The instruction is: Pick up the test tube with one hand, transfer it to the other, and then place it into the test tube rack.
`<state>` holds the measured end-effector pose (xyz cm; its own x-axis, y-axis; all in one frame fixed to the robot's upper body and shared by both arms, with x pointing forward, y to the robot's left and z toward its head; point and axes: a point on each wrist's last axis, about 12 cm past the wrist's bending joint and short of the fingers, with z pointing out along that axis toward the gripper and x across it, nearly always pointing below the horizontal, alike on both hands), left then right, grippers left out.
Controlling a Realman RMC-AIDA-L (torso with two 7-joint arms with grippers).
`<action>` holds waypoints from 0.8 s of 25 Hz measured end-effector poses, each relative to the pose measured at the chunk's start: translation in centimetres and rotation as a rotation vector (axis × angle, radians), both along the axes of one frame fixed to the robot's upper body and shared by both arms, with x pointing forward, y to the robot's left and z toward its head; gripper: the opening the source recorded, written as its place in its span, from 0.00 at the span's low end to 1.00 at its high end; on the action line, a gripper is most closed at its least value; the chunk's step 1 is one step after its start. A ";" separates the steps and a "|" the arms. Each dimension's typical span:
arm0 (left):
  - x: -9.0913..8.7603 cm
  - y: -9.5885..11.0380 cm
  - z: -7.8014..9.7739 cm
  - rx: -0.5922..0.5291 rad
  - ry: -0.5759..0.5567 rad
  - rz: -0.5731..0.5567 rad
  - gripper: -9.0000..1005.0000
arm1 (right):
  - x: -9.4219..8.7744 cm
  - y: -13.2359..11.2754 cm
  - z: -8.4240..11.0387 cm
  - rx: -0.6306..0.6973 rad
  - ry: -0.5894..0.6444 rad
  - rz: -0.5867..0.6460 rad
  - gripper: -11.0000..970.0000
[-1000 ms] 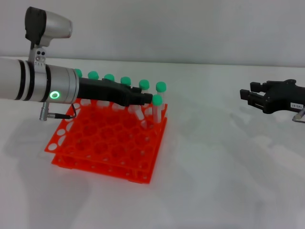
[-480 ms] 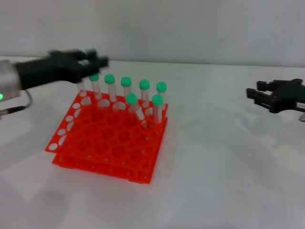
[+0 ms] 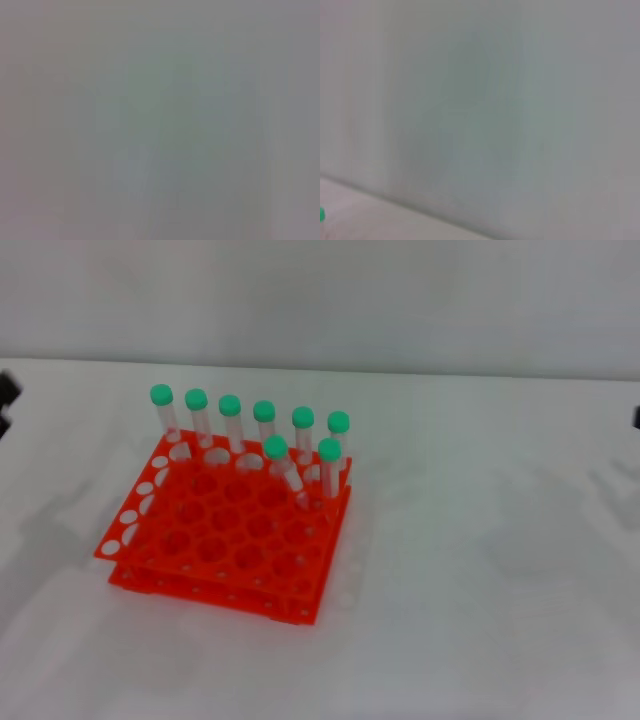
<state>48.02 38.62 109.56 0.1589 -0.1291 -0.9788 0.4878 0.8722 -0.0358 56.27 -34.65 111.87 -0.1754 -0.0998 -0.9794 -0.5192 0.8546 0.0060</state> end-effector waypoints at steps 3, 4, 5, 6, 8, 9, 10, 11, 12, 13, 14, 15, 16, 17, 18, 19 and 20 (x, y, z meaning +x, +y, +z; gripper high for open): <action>-1.8 0.0 -1.6 0.007 0.007 0.041 0.47 | -2.4 -2.2 -1.6 0.086 -0.115 -0.035 0.46; -2.2 0.0 -2.0 0.005 0.009 0.053 0.47 | -3.6 -2.9 -2.3 0.122 -0.172 -0.060 0.46; -2.7 0.0 -2.4 0.002 0.010 0.071 0.47 | -4.5 -3.5 -2.9 0.139 -0.212 -0.091 0.46; -3.2 0.0 -2.9 -0.002 0.013 0.092 0.47 | -5.6 -4.1 -3.8 0.161 -0.248 -0.138 0.46; -3.9 0.0 -3.5 -0.004 0.014 0.128 0.47 | -7.1 -4.8 -4.8 0.168 -0.294 -0.218 0.46; -4.2 -0.1 -3.8 -0.005 0.013 0.144 0.47 | -7.8 -5.1 -5.4 0.168 -0.306 -0.263 0.46; -4.4 -0.1 -4.0 -0.007 0.013 0.155 0.47 | -8.4 -5.4 -5.9 0.168 -0.311 -0.307 0.46; -4.5 -0.1 -4.2 -0.011 0.010 0.168 0.47 | -8.9 -5.5 -6.3 0.164 -0.309 -0.337 0.46; -4.6 -0.1 -4.3 -0.021 0.005 0.185 0.47 | -9.3 -5.6 -6.8 0.158 -0.305 -0.362 0.46; -4.6 -0.2 -4.4 -0.029 0.000 0.201 0.47 | -9.7 -5.7 -7.1 0.150 -0.302 -0.382 0.46; -4.6 -0.2 -4.5 -0.036 -0.009 0.224 0.48 | -10.3 -5.7 -7.6 0.136 -0.303 -0.400 0.46; -4.6 -0.2 -4.5 -0.038 -0.012 0.234 0.48 | -10.5 -5.6 -7.7 0.132 -0.306 -0.406 0.46; -4.5 -0.2 -4.6 -0.040 -0.016 0.249 0.48 | -10.9 -5.4 -7.9 0.124 -0.316 -0.415 0.50; -4.4 -0.2 -4.6 -0.040 -0.016 0.259 0.49 | -11.2 -5.2 -8.1 0.112 -0.327 -0.425 0.53; -4.2 -0.2 -4.7 -0.045 -0.014 0.270 0.49 | -11.5 -5.0 -8.3 0.105 -0.335 -0.434 0.57; -4.1 -0.1 -4.7 -0.053 -0.011 0.283 0.50 | -11.6 -4.8 -8.4 0.105 -0.338 -0.437 0.61; -4.1 -0.2 -4.8 -0.063 -0.013 0.290 0.50 | -11.7 -4.6 -8.6 0.107 -0.341 -0.441 0.64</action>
<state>43.90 38.42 104.78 0.2101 -0.1371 -0.9680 0.2196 0.9714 -0.0899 44.55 -39.27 103.30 0.1503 0.0144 -0.9885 -0.1014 0.9948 -0.0009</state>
